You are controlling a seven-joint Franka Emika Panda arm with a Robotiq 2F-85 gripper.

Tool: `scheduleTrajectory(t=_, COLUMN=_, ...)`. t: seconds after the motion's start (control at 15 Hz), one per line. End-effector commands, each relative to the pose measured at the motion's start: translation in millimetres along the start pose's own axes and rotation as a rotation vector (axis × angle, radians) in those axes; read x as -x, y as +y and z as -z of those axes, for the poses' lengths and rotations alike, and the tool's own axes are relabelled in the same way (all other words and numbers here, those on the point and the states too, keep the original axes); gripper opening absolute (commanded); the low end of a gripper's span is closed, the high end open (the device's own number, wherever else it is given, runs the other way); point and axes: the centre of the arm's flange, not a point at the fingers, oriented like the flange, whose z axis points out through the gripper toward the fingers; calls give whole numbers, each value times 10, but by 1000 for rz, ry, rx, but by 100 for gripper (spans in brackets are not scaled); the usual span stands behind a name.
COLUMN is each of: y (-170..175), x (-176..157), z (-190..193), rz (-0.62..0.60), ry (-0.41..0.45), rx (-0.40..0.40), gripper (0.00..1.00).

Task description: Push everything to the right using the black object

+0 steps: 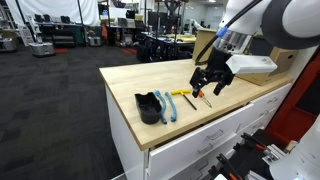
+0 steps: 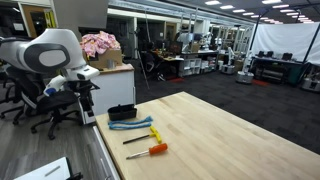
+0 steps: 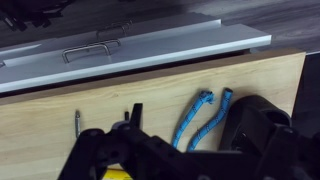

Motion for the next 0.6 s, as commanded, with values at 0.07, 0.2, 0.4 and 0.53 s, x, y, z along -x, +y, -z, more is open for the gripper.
scheduleTrajectory(t=0.07, y=-83, x=-10, z=38, rz=0, ry=6, rx=5, gripper=100)
scheduleTrajectory(t=0.2, y=-295, x=-72, z=29, rz=60, ry=31, rx=17, gripper=100)
scheduleTrajectory(t=0.4, y=-621, x=-78, z=71, rz=152, ry=91, rx=39, gripper=100)
scheduleTrajectory(t=0.53, y=-805, x=-138, z=34, rz=180, ry=121, rx=49, gripper=100)
